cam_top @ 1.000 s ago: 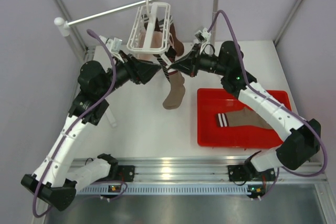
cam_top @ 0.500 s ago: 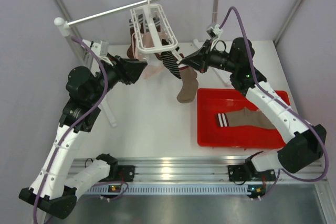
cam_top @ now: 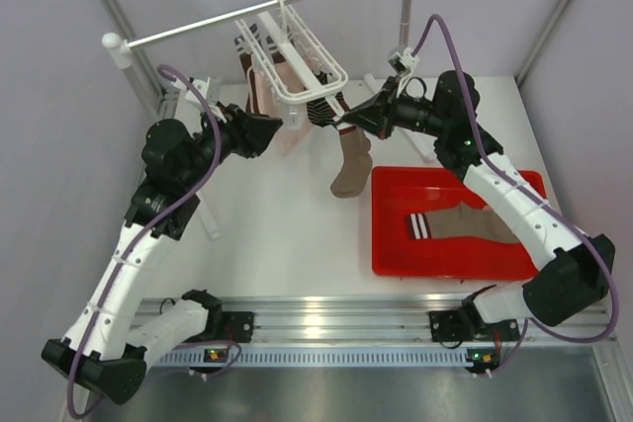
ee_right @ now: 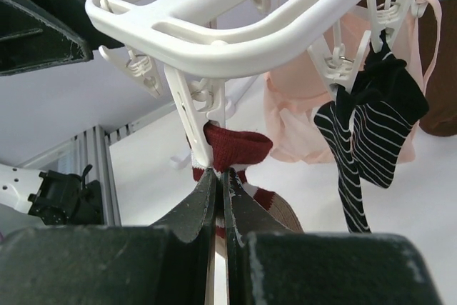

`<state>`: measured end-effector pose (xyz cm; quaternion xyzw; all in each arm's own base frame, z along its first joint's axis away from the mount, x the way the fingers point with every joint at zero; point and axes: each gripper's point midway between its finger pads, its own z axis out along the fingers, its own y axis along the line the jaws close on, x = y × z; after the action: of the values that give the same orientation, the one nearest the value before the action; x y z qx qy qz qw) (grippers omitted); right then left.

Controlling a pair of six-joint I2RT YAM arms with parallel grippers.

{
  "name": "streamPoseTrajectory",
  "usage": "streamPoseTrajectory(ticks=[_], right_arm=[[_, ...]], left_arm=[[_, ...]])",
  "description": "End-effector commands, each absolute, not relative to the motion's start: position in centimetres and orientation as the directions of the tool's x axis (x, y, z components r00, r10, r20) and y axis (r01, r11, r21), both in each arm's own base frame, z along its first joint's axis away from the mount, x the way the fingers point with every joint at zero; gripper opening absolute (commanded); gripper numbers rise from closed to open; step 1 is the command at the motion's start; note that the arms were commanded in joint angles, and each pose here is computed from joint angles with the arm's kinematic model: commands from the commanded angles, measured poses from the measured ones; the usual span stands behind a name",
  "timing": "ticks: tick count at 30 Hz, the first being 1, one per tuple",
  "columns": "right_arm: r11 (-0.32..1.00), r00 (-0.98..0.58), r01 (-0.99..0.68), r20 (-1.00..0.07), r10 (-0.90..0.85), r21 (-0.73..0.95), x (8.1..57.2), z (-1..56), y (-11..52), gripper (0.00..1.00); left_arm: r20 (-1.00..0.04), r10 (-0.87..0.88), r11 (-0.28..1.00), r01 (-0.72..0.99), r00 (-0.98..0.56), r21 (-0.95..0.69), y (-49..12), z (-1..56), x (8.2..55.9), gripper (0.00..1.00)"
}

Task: Clip the socks to the hanger
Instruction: Clamp the sock onto the hanger, then open the clamp at the hanger.

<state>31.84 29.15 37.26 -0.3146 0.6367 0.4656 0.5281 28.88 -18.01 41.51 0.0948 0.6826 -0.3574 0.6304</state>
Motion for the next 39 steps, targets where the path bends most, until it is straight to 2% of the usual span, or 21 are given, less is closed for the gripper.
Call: streamPoseTrajectory(ticks=[1,6,10,11,18,21,23,32,36,39], right_arm=[[0.366,-0.177,-0.908,-0.979,0.105,0.203,31.6,39.1,28.4,0.00],[0.379,-0.181,-0.902,-0.978,0.099,0.205,32.1,38.8,28.3,0.00],[0.395,-0.183,-0.896,-0.979,0.092,0.204,32.3,38.8,28.1,0.32],[0.402,-0.186,-0.893,-0.979,0.086,0.205,32.4,38.6,28.0,0.34],[0.429,-0.162,-0.887,-0.985,0.058,0.171,31.7,38.3,27.0,0.37],[0.424,-0.149,-0.892,-0.987,0.057,0.159,31.1,38.7,26.8,0.38],[0.407,-0.142,-0.901,-0.988,0.059,0.154,30.5,39.0,26.8,0.38],[0.276,-0.107,-0.953,-0.991,0.081,0.125,26.6,40.3,29.5,0.39],[0.287,-0.105,-0.950,-0.992,0.075,0.123,27.0,39.4,31.1,0.43],[0.283,-0.089,-0.953,-0.992,0.084,0.109,27.1,39.2,32.6,0.50]], left_arm=[[-0.935,-0.332,0.675,0.661,-0.125,-0.328,-18.9,43.2,28.3,0.44],[-0.932,-0.333,0.665,0.665,-0.145,-0.341,-19.2,42.8,28.5,0.42],[-0.928,-0.341,0.662,0.663,-0.149,-0.350,-19.3,42.9,28.7,0.41],[-0.927,-0.343,0.660,0.664,-0.151,-0.352,-19.4,42.8,28.7,0.41],[-0.926,-0.346,0.641,0.682,-0.151,-0.351,-19.7,42.8,28.6,0.41],[-0.927,-0.355,0.633,0.698,-0.125,-0.337,-19.9,43.5,28.8,0.36],[-0.927,-0.351,0.626,0.702,-0.135,-0.339,-20.2,43.2,28.9,0.32],[-0.920,-0.357,0.608,0.708,-0.159,-0.358,-20.7,42.9,29.4,0.27],[-0.915,-0.365,0.597,0.710,-0.174,-0.373,-20.9,42.8,29.5,0.22],[-0.911,-0.370,0.588,0.714,-0.181,-0.380,-21.0,43.0,29.4,0.19]])
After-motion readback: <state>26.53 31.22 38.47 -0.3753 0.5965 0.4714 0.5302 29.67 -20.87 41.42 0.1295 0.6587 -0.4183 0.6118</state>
